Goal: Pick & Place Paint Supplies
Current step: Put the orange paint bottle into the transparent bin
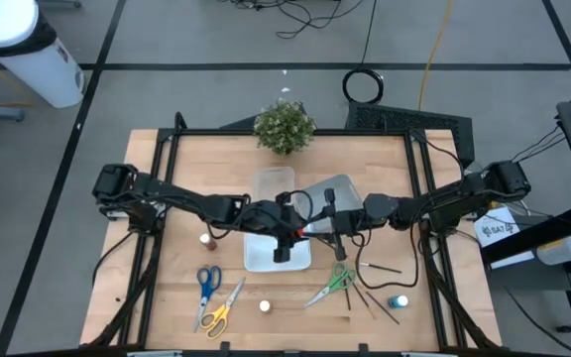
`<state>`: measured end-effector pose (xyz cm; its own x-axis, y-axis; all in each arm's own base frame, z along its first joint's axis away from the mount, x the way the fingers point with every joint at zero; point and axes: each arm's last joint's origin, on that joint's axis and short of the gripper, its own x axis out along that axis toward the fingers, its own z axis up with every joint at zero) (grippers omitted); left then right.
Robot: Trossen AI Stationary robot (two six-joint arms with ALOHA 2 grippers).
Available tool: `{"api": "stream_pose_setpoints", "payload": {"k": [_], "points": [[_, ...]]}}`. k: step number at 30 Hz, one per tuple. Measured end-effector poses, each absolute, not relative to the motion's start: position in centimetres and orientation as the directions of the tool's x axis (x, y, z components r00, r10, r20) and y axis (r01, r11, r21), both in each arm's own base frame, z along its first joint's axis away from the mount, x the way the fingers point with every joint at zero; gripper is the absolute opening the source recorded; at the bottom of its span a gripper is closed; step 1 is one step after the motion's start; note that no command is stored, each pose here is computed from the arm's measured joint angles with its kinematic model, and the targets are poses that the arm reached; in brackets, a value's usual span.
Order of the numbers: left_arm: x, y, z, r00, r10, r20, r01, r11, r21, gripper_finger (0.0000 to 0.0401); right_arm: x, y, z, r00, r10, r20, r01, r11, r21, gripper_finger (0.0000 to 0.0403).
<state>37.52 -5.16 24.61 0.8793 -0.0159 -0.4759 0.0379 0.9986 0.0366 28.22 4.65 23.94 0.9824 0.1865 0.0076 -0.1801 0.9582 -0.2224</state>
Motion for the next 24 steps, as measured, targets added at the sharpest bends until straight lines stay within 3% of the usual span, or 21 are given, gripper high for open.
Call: {"api": "stream_pose_setpoints", "payload": {"k": [6,11,14,24], "points": [[37.5,-5.1,24.7,0.871,-0.052,-0.489,0.050,0.999,-0.016,0.0100,28.2,4.6,24.0,0.987,0.158,0.011,-0.152,0.965,-0.213,0.0124],[37.6,-4.9,24.6,0.890,-0.030,-0.454,0.027,1.000,-0.013,0.0098,27.1,4.6,25.2,1.000,-0.009,0.028,0.014,0.977,-0.213,0.0176],[37.3,-4.8,23.7,0.925,-0.032,-0.378,0.033,0.999,-0.003,0.0098,25.9,4.9,25.6,0.999,-0.042,0.001,0.041,0.971,-0.238,0.0203],[35.2,-2.5,22.6,0.979,-0.182,0.091,0.185,0.982,-0.025,0.0098,23.7,4.9,24.9,0.998,-0.034,-0.051,0.028,0.993,-0.114,0.0239]]}}
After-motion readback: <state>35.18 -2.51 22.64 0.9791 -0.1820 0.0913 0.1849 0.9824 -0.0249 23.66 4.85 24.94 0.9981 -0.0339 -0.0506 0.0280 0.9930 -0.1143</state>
